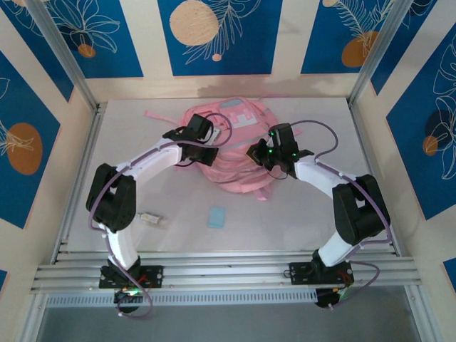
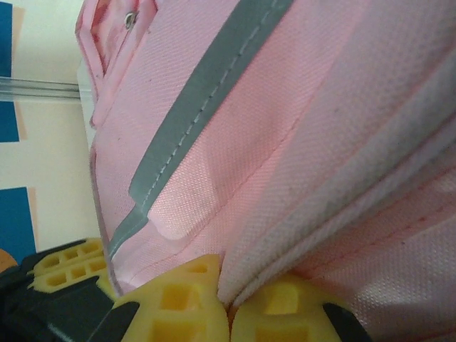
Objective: Pack the student bag
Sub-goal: Unzip the student bag at the top-center of the table.
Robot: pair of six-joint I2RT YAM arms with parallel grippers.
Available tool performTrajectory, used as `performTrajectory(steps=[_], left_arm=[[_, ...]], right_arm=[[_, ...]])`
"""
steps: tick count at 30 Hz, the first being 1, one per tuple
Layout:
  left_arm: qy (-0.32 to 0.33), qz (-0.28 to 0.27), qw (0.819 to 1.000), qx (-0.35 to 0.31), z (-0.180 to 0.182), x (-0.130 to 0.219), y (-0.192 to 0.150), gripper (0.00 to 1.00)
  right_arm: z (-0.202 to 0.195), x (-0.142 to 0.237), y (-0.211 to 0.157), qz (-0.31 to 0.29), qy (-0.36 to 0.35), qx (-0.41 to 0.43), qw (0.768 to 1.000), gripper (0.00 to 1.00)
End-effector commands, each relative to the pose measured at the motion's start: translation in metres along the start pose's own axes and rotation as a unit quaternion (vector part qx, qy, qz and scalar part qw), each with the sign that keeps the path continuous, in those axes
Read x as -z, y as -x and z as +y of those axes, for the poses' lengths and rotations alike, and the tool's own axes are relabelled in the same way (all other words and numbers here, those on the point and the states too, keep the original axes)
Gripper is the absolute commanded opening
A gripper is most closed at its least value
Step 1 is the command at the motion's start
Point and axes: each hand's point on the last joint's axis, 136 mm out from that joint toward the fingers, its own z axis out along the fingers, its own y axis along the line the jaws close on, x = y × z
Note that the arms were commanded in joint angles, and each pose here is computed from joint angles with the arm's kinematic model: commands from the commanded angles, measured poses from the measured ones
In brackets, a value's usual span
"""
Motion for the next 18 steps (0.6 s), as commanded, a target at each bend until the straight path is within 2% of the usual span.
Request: performTrajectory(steps=[1, 4, 5, 7, 8, 11, 15, 18], left_arm=[[0.077, -0.067, 0.992, 0.07, 0.06, 0.002, 0.041, 0.35], [0.045, -0.075, 0.992, 0.092, 0.05, 0.008, 0.042, 0.72], [0.035, -0.079, 0.991, 0.1, 0.046, 0.011, 0.04, 0.8], [0.021, -0.087, 0.989, 0.115, 0.042, 0.019, 0.033, 0.97], [0.014, -0.093, 0.988, 0.123, 0.04, 0.024, 0.029, 1.0], [-0.007, -0.109, 0.983, 0.146, 0.036, 0.037, 0.014, 1.0], [-0.022, -0.123, 0.977, 0.176, 0.04, 0.053, -0.007, 1.0], [-0.025, -0.134, 0.971, 0.197, 0.048, 0.064, -0.021, 1.0]], right_arm=[[0.009, 0.009, -0.007, 0.025, -0.003, 0.044, 0.999, 0.08], [0.018, 0.015, -0.02, 0.033, -0.016, 0.072, 0.997, 0.41], [0.02, 0.018, -0.027, 0.038, -0.022, 0.084, 0.995, 0.52], [0.022, 0.024, -0.041, 0.047, -0.039, 0.107, 0.992, 0.63], [0.022, 0.027, -0.05, 0.053, -0.051, 0.118, 0.99, 0.67], [0.016, 0.034, -0.08, 0.078, -0.088, 0.148, 0.982, 0.72], [0.001, 0.039, -0.125, 0.119, -0.138, 0.172, 0.968, 0.76], [-0.008, 0.038, -0.163, 0.15, -0.171, 0.185, 0.956, 0.84]])
